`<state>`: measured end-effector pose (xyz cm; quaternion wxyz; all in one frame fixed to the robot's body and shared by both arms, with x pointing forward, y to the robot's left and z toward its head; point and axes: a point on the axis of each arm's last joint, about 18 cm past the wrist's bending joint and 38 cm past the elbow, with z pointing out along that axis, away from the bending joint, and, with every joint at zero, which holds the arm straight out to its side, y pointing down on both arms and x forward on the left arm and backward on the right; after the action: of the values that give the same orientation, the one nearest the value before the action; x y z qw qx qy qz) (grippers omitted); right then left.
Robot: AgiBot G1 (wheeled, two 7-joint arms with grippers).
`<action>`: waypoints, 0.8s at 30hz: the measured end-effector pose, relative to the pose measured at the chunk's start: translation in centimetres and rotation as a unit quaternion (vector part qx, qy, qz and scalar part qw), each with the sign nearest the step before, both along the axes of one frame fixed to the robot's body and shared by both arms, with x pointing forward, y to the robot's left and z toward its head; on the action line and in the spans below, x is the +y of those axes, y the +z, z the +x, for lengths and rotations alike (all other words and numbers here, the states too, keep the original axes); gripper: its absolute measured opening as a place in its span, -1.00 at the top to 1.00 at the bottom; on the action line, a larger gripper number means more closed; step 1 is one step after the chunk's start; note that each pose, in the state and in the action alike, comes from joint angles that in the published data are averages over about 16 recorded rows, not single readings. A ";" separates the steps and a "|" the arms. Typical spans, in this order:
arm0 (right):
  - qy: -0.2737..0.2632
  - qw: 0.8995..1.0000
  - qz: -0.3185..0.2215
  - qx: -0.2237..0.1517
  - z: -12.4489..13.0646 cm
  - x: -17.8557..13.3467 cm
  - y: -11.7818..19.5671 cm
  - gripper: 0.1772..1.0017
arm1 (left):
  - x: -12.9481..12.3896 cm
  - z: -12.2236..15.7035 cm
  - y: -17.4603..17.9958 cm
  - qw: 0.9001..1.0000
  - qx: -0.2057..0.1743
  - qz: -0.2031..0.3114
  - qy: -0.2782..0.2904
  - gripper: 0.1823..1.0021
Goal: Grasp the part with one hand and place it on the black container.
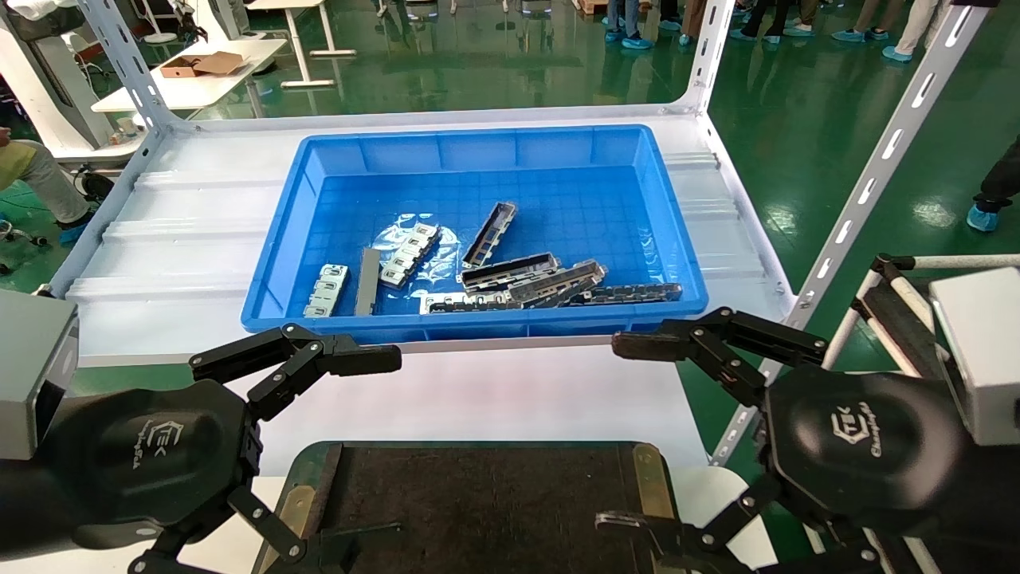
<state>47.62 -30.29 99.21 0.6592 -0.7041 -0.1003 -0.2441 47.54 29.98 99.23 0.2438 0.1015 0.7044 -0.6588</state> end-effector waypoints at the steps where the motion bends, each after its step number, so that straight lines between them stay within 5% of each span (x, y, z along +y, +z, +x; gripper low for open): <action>1: 0.000 1.000 0.000 0.000 0.0 0.0 0.0 -1.00 | 0.0 0.0 0.0 1.000 0.000 0.000 0.000 -1.00; 24: 0.000 1.000 0.000 0.000 0.0 0.0 0.0 -1.00 | 0.0 0.0 0.0 1.000 0.000 0.000 0.000 -1.00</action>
<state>47.62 -30.29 99.21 0.6592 -0.7041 -0.1003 -0.2441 47.54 29.98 99.23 0.2438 0.1015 0.7044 -0.6588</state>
